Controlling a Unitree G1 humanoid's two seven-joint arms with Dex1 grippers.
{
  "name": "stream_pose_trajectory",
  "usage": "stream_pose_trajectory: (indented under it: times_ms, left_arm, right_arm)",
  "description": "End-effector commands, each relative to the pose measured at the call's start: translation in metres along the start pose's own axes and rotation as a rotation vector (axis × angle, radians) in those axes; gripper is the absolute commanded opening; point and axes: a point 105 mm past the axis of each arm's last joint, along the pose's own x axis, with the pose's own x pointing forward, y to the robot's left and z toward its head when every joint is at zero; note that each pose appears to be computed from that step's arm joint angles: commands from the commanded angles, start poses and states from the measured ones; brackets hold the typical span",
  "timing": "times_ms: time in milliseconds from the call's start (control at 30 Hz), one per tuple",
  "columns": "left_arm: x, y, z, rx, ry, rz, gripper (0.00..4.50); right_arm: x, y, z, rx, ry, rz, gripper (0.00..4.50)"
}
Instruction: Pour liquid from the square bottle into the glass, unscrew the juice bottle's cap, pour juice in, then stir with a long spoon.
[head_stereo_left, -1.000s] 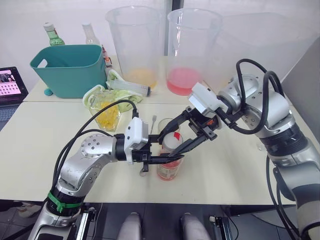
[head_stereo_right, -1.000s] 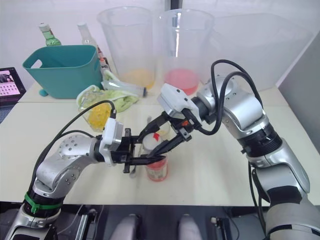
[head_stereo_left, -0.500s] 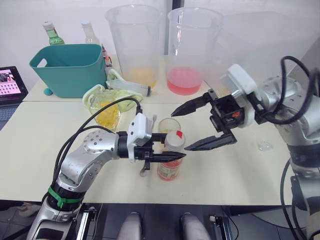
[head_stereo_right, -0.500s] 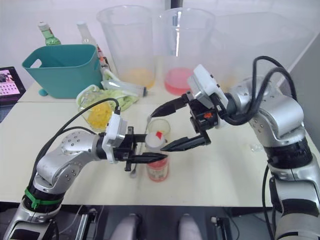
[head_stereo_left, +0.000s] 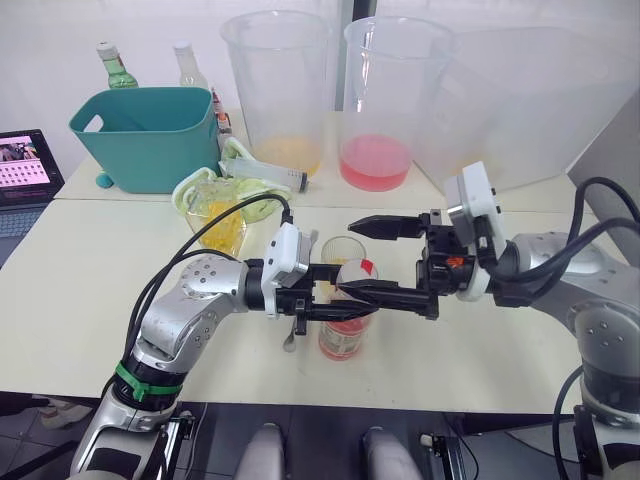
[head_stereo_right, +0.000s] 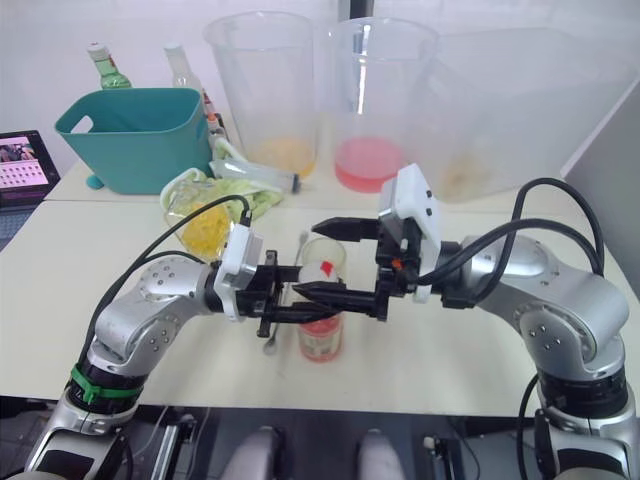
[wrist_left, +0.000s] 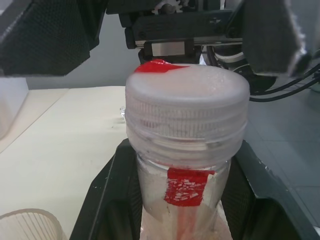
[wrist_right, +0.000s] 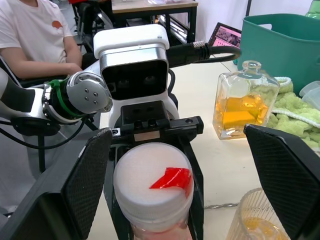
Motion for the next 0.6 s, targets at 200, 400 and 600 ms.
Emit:
stream_pose_trajectory:
  times_ms: [200, 400, 600]
  left_arm:
    - [0.003, -0.006, -0.021, -0.063, 0.060, -0.024, 1.53]
    - [0.002, -0.003, -0.018, -0.052, 0.069, -0.005, 1.53]
    - [0.000, -0.003, -0.017, -0.052, 0.082, 0.015, 1.53]
  right_arm:
    - [0.003, 0.008, 0.006, -0.027, -0.004, -0.017, 3.61]
    - [0.005, 0.012, 0.002, -0.029, 0.005, 0.034, 1.66]
    - [0.006, 0.012, -0.004, -0.057, 0.039, 0.147, 1.63]
